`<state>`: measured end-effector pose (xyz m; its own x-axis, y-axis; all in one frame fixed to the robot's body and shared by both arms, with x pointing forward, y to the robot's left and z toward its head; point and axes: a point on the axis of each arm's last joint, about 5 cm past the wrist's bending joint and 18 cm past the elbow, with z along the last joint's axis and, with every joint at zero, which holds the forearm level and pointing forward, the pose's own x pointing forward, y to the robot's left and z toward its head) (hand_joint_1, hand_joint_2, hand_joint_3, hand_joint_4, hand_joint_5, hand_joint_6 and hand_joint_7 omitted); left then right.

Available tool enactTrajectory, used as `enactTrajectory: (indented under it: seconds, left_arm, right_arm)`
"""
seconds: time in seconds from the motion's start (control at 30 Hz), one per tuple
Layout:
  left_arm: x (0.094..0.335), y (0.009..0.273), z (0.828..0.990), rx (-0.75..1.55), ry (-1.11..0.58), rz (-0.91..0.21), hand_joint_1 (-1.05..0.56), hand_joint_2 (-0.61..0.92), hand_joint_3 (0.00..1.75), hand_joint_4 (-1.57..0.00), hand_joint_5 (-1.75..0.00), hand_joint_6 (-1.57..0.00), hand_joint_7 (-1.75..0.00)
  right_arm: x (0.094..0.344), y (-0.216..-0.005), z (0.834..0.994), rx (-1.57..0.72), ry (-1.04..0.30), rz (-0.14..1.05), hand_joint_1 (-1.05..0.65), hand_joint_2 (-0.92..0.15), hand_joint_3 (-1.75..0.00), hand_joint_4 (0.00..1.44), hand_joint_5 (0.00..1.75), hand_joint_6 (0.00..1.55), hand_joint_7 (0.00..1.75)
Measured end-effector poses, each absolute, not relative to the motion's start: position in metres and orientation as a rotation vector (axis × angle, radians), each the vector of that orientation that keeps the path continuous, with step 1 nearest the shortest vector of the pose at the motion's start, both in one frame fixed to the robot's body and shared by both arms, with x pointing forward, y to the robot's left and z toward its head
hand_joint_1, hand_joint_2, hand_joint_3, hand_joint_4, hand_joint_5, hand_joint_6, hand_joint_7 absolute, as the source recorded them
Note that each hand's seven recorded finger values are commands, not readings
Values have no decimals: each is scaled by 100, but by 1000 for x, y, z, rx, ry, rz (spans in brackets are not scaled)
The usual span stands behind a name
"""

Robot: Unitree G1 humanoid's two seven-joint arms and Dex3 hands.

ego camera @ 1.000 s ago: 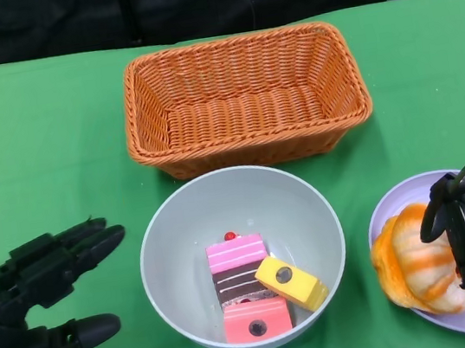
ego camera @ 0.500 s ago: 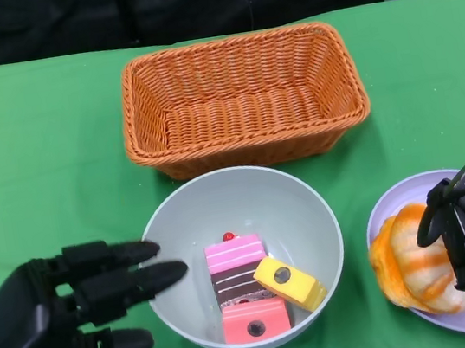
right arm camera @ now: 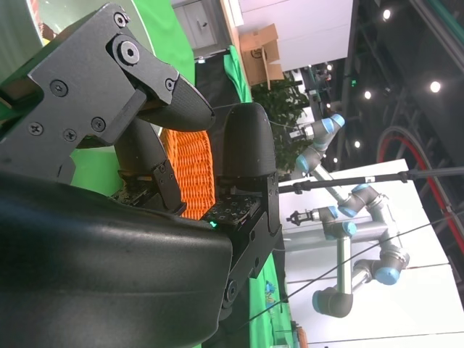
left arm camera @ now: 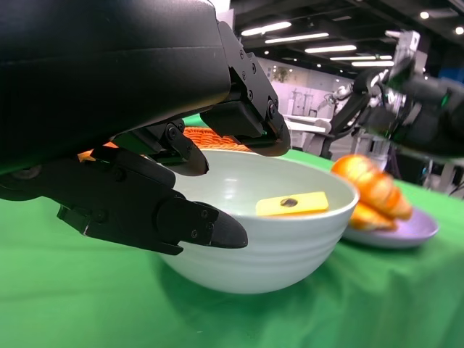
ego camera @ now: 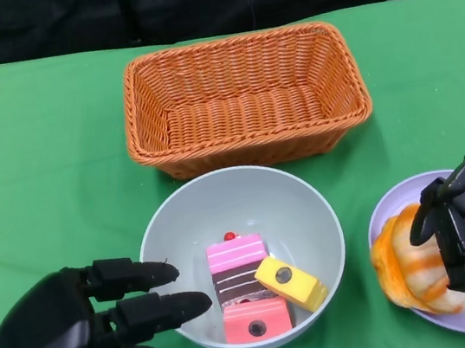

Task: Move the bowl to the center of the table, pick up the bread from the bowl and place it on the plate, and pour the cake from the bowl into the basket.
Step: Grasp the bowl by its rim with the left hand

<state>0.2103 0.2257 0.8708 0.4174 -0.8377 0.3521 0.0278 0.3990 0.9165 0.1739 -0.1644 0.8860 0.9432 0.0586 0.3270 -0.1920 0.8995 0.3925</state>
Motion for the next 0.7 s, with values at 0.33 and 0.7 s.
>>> enactTrajectory:
  seconds: [0.33,0.7]
  left_arm:
    - [218,222,859,1127,-1128,-673,-33,92,15,-71,-2,-64,-2]
    - [220,213,859,1120,-1127,-709,-35,92,16,-73,-3,-64,-1]
  right_arm:
    - [172,-157,882,435,-309,118,-20,-32,-140,76,175,61,155]
    - [170,-153,883,444,-305,132,-18,-32,-140,76,175,61,154]
